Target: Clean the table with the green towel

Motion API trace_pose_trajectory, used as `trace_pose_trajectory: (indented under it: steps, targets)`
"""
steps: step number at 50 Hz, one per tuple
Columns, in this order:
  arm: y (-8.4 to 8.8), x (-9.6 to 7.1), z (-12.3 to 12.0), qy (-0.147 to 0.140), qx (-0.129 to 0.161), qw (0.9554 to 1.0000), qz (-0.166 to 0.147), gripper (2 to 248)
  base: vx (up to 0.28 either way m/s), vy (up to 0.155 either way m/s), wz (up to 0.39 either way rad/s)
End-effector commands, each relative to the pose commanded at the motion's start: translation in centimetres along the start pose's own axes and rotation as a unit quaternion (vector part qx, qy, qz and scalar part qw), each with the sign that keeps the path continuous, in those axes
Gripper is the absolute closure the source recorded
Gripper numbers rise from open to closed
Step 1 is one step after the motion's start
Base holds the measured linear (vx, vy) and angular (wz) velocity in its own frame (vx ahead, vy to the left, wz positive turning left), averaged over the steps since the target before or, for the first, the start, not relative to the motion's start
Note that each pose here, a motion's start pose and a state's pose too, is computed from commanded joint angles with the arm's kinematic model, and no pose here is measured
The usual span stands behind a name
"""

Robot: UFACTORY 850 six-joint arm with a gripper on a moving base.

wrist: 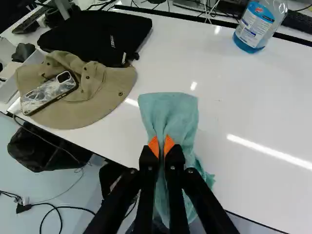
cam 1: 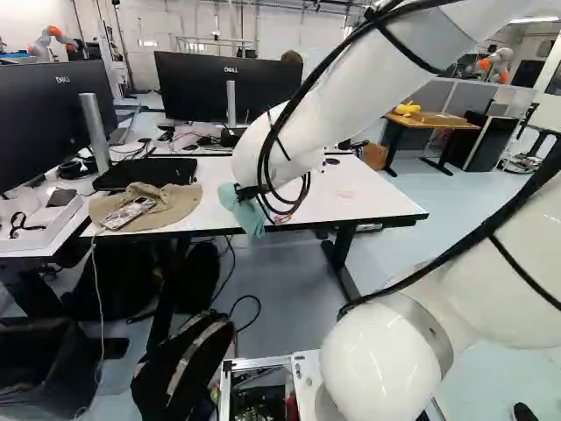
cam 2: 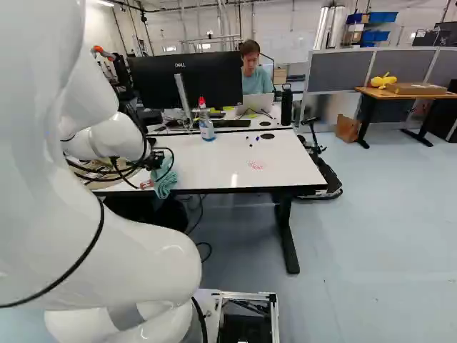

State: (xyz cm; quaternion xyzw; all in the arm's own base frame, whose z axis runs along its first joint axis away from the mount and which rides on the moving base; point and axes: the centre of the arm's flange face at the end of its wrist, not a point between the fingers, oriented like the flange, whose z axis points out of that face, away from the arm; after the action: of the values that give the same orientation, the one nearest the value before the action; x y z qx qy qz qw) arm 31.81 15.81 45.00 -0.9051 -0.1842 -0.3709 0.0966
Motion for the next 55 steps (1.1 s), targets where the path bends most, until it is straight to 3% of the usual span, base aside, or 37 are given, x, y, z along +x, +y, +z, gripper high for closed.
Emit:
trace_pose_trajectory:
  steps: [26, 36, 55]
  targets:
    - [0.2, 0.5, -1.0, 0.016, -0.001, 0.9999, 0.002, 218, 0.0, 0.0, 0.0]
    - [1.4, 1.3, -1.8, 0.03, -0.014, 0.9993, 0.015, 218, 0.0, 0.0, 0.0]
    - [4.3, 2.5, -1.0, 0.028, -0.043, 0.9978, 0.042, 218, 0.0, 0.0, 0.0]
